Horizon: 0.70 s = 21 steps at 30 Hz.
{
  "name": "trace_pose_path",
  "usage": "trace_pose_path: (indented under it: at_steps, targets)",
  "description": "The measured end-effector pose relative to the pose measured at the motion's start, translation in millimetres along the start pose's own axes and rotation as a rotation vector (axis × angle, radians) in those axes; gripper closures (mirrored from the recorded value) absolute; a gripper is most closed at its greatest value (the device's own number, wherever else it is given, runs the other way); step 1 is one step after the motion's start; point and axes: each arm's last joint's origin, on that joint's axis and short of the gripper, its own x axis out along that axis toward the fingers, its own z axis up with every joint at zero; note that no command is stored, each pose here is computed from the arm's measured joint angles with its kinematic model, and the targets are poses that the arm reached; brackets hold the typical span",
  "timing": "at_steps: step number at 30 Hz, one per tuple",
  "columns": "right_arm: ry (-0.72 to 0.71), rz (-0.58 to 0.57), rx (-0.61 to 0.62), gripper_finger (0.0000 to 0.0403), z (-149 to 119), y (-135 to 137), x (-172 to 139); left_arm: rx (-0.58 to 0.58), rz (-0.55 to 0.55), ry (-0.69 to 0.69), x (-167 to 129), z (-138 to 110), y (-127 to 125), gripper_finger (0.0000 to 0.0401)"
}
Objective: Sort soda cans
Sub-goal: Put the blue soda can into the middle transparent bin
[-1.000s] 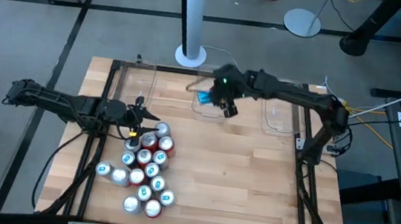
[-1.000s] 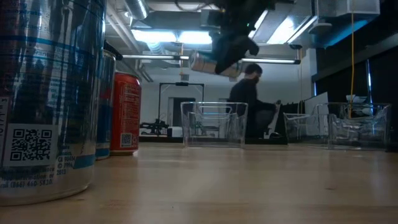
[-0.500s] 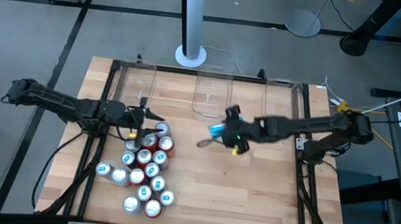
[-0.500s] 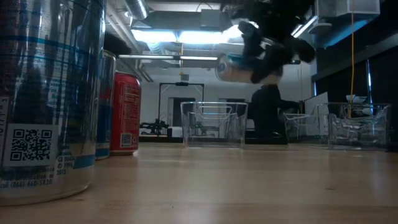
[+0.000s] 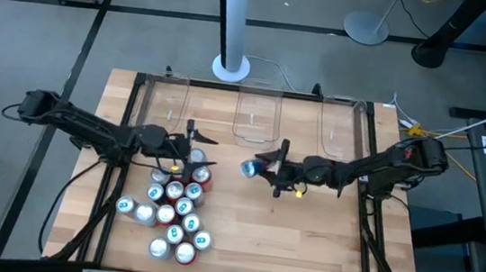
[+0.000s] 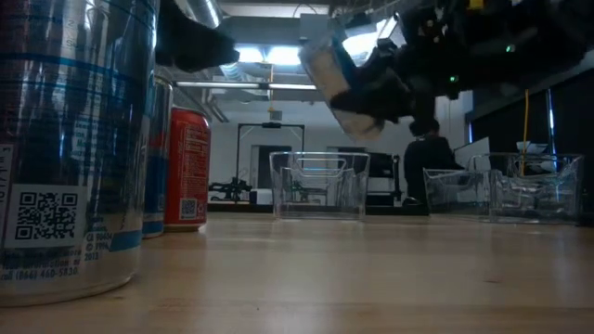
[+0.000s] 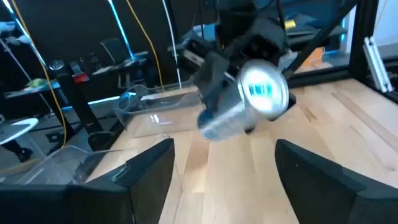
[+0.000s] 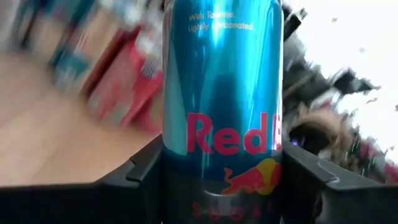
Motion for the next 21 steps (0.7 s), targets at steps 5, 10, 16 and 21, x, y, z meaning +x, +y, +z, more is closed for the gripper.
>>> trace_pose_path:
  at_steps: [5,10,16,21]
  targets:
    - [-0.164,0.006,0.022,0.0187,-12.6,-3.4,10.9,-0.011,-0.037,-0.06,23.3,7.2,-1.9,0.0123]
    - [-0.319,-0.008,0.022,0.0187,-6.6,-9.5,22.1,-0.001,-0.071,-0.058,50.0,12.8,-3.4,0.0122]
    - [-0.379,0.003,0.011,0.0187,-0.6,-14.2,27.3,0.055,-0.114,-0.076,75.6,16.5,-13.2,0.0122]
    - [-0.385,-0.004,0.003,0.0187,-0.3,-14.5,26.3,0.098,-0.12,-0.091,82.9,22.7,-19.4,0.0122]
